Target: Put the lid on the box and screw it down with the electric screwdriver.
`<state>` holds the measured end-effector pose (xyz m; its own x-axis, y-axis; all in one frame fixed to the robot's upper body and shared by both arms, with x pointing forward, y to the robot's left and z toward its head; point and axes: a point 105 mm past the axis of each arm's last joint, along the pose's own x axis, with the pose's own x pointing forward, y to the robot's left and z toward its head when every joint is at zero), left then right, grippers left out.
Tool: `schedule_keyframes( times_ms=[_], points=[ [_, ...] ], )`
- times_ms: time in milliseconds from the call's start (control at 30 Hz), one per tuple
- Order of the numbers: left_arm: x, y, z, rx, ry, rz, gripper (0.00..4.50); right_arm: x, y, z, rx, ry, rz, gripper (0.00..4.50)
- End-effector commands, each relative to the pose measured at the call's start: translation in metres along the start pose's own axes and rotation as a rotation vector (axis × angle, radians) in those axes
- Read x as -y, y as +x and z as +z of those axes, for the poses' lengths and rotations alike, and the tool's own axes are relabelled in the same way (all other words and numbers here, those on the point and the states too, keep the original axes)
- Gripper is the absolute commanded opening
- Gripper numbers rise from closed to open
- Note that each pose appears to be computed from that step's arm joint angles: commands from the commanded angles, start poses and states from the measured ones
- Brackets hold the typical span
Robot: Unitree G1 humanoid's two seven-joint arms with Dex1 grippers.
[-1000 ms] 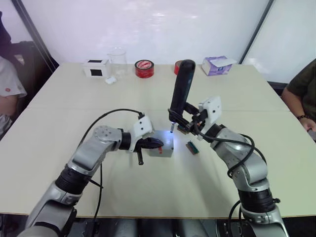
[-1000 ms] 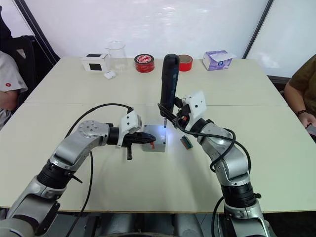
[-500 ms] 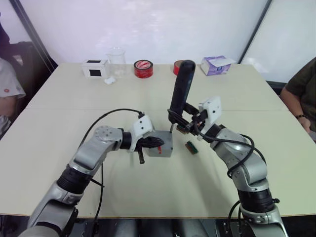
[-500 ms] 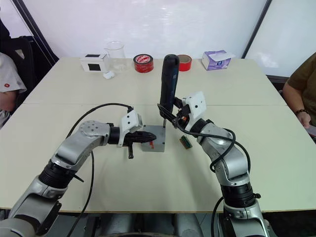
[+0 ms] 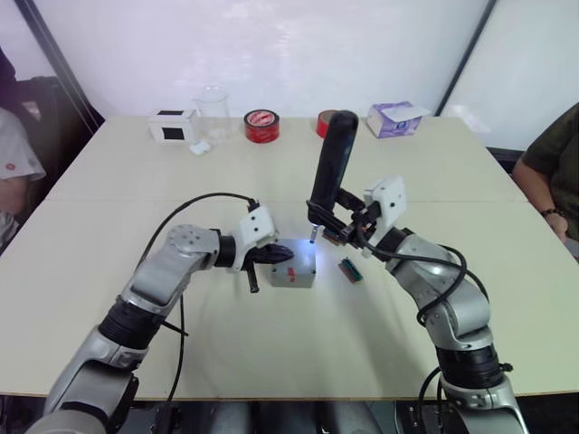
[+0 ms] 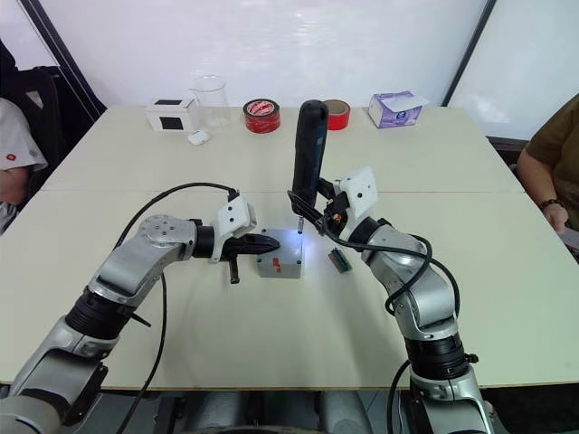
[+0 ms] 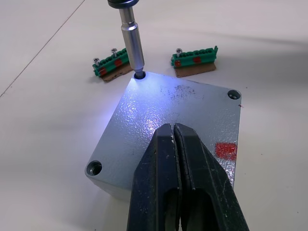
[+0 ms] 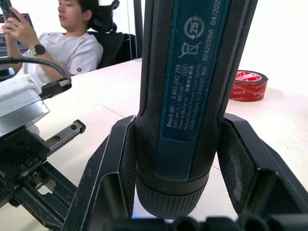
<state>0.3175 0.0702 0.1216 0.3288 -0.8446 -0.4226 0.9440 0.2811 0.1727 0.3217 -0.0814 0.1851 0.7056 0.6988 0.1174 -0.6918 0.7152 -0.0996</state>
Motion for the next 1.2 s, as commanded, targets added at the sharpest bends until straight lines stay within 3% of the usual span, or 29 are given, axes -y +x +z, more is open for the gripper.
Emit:
schedule_keyframes(
  times_ms=[33, 367, 833, 967, 1133, 1200],
  points=[
    [0.003, 0.001, -0.025, -0.086, -0.053, 0.002, 0.0, 0.0, -0.001, -0.02, -0.081, 0.024, 0.013, 1.85],
    [0.008, 0.004, -0.027, -0.092, -0.056, -0.014, 0.0, 0.0, -0.001, -0.033, -0.146, 0.036, 0.012, 1.85],
    [0.013, 0.006, -0.029, -0.091, -0.062, -0.025, 0.0, -0.001, 0.003, -0.03, -0.116, 0.041, 0.001, 1.85],
    [0.013, 0.007, -0.029, -0.088, -0.067, -0.029, 0.0, 0.012, 0.005, 0.011, 0.003, -0.003, -0.015, 1.85],
    [0.015, 0.009, -0.027, -0.063, -0.087, -0.037, 0.0, 0.03, -0.003, 0.092, 0.198, -0.035, -0.015, 1.85],
    [0.018, 0.01, -0.021, -0.015, -0.131, -0.049, 0.0, 0.037, -0.011, 0.13, 0.327, 0.054, -0.014, 1.85]
  ],
)
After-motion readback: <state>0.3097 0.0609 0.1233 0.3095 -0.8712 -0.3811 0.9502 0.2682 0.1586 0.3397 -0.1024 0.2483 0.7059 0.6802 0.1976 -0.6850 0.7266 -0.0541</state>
